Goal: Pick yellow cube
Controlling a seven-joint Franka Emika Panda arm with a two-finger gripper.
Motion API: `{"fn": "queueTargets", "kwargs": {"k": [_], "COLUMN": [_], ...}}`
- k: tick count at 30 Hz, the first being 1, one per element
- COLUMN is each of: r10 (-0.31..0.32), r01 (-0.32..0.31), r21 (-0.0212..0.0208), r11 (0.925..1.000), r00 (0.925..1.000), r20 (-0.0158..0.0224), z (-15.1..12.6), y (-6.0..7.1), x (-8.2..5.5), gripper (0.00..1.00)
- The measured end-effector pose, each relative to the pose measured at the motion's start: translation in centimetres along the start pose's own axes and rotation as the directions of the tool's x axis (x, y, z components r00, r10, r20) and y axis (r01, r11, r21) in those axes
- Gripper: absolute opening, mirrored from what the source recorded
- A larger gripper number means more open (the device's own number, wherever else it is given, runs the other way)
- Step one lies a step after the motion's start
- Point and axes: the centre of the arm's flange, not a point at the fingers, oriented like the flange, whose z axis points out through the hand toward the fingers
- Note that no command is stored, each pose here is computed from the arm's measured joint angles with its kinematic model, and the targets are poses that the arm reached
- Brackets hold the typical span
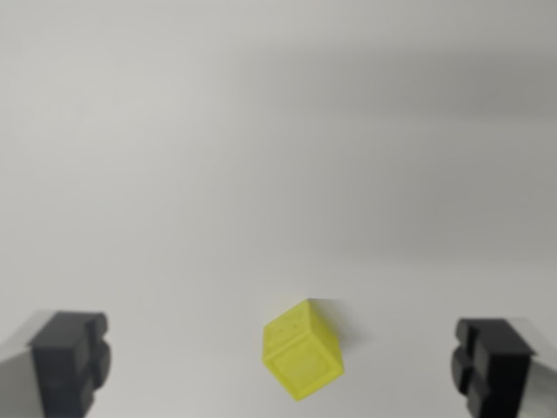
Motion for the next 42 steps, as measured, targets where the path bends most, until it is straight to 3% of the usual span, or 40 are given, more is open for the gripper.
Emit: {"fn": "queueTargets", "kwargs": {"k": [21,42], "r10": [-0.098,-0.197], "r01": [0.098,0.197], "r21": [0.0053,0.0106], "r11": [0.9951,0.9804], "r00": [0.9951,0.9805], "r20": [-0.003,-0.0067], "z": [3.6,7.2], "y": [2.3,4.6], "x": [-1.8,-3.6], "gripper": [1.0,1.0]}}
